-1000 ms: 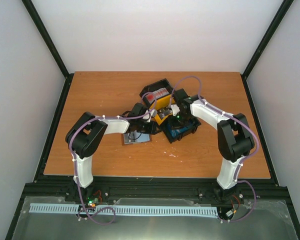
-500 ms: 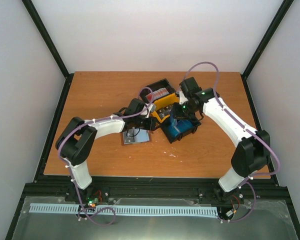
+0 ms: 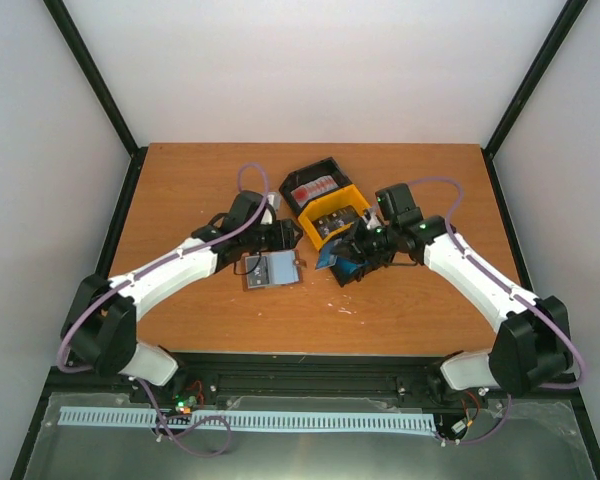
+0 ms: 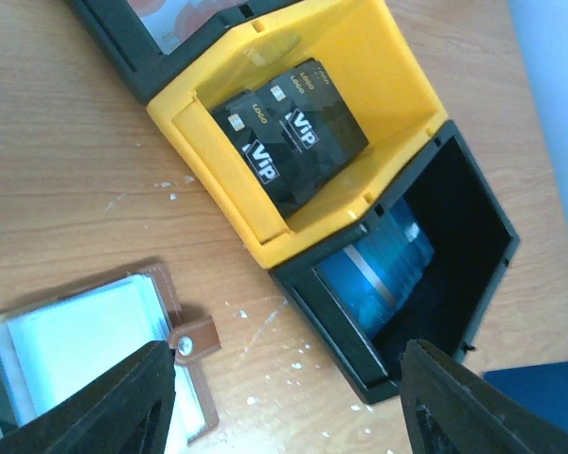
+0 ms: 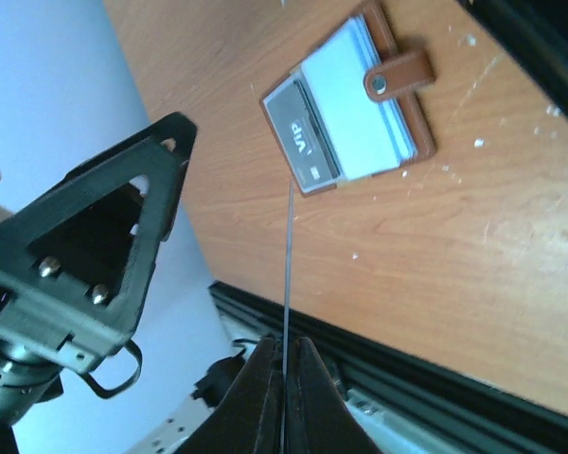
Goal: Put the credit cards into the card holder
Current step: Pick up the credit card from the storage box, then insert the credit card into the card holder.
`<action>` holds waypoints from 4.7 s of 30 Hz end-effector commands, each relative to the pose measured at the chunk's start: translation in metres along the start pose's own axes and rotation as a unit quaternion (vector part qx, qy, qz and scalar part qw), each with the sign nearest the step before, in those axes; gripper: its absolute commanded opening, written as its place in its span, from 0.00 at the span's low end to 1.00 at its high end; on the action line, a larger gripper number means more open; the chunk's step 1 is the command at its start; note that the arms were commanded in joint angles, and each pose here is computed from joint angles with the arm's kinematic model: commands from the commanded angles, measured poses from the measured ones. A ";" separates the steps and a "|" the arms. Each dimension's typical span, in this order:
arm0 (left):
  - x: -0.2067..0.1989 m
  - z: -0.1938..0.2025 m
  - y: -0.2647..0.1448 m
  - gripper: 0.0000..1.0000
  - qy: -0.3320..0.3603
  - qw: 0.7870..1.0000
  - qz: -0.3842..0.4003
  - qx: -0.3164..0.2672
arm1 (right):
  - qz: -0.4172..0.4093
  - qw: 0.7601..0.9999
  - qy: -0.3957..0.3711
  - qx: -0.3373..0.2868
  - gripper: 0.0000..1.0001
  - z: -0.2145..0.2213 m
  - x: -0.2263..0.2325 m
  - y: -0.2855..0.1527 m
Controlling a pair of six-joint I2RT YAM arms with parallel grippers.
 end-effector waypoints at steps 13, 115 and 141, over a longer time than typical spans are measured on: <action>-0.026 0.011 -0.082 0.85 -0.131 0.938 0.302 0.105 | -0.207 0.971 -0.104 0.051 0.03 0.028 0.038 -0.012; 0.147 0.040 0.010 0.01 -0.167 0.968 0.147 0.117 | 0.304 0.883 -0.358 -0.003 0.46 0.002 -0.009 0.187; 0.156 0.060 0.026 0.01 -0.198 0.954 0.164 0.152 | 0.348 0.877 -0.329 0.036 0.39 -0.002 -0.044 0.212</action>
Point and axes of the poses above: each gripper's point midway between its finger pads, its own y axis out along the fingers, its own x axis along the line the jaws close on, z = x × y, the point moved 8 cm from there along -y, back along the fingers, and after that the axes turned 3 degrees about y, right-handed, at the moved point
